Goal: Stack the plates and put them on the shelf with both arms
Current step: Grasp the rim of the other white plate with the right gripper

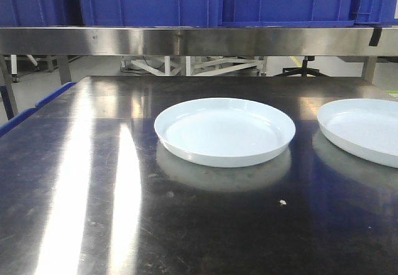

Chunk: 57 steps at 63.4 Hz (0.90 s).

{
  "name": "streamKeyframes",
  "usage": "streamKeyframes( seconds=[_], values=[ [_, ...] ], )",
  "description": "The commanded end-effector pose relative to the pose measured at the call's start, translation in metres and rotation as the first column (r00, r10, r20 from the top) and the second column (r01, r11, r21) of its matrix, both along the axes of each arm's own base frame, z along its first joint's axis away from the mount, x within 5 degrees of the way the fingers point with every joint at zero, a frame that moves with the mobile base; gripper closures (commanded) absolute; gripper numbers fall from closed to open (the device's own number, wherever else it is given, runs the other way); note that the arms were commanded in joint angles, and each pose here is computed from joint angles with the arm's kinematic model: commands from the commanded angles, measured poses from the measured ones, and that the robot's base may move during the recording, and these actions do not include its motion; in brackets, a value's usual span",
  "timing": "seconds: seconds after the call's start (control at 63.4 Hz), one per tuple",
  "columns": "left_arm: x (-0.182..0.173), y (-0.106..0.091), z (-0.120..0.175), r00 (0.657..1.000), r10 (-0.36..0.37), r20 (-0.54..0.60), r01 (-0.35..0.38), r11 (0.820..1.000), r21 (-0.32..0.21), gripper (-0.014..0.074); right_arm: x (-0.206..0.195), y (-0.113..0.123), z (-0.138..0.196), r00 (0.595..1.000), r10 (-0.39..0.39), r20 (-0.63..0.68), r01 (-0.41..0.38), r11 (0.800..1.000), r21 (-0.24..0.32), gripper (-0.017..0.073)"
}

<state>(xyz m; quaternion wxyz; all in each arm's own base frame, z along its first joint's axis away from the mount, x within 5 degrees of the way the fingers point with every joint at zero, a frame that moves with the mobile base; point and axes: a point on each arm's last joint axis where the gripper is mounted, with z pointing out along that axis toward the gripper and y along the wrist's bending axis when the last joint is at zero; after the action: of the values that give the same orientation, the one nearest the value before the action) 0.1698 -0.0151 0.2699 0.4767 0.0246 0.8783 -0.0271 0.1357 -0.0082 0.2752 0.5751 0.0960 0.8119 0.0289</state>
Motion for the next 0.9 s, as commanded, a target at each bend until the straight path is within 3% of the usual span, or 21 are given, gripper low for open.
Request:
streamKeyframes(
  seconds=[0.0, 0.189, 0.363, 0.631, 0.883],
  values=[
    [0.005, -0.001, 0.015, 0.995, -0.001, 0.103, 0.003, 1.0, -0.017, 0.0508, 0.003, -0.001, 0.015, 0.997, 0.004, 0.071, -0.002, 1.0, -0.025, 0.0251],
    [0.005, -0.001, 0.015, 0.995, -0.001, 0.103, 0.003, 1.0, -0.017, 0.0508, 0.006, -0.002, 0.004, 1.0, -0.003, -0.026, 0.002, 1.0, -0.023, 0.0244],
    [0.005, -0.001, 0.015, 0.995, -0.001, 0.103, 0.003, 1.0, -0.017, 0.0508, 0.017, -0.003, 0.001, 0.998, 0.002, -0.062, -0.005, 0.999, -0.045, 0.0118],
    [0.005, -0.001, 0.015, 0.995, -0.001, 0.103, 0.003, 1.0, -0.017, 0.0508, 0.057, -0.006, 0.005, 0.986, 0.005, -0.168, -0.021, 0.995, -0.094, 0.012],
    [0.005, -0.001, 0.015, 0.995, -0.001, 0.103, 0.003, 1.0, -0.017, 0.0508, 0.096, -0.032, 0.007, 0.97, -0.092, -0.227, 0.073, 0.993, -0.089, 0.012]
  ],
)
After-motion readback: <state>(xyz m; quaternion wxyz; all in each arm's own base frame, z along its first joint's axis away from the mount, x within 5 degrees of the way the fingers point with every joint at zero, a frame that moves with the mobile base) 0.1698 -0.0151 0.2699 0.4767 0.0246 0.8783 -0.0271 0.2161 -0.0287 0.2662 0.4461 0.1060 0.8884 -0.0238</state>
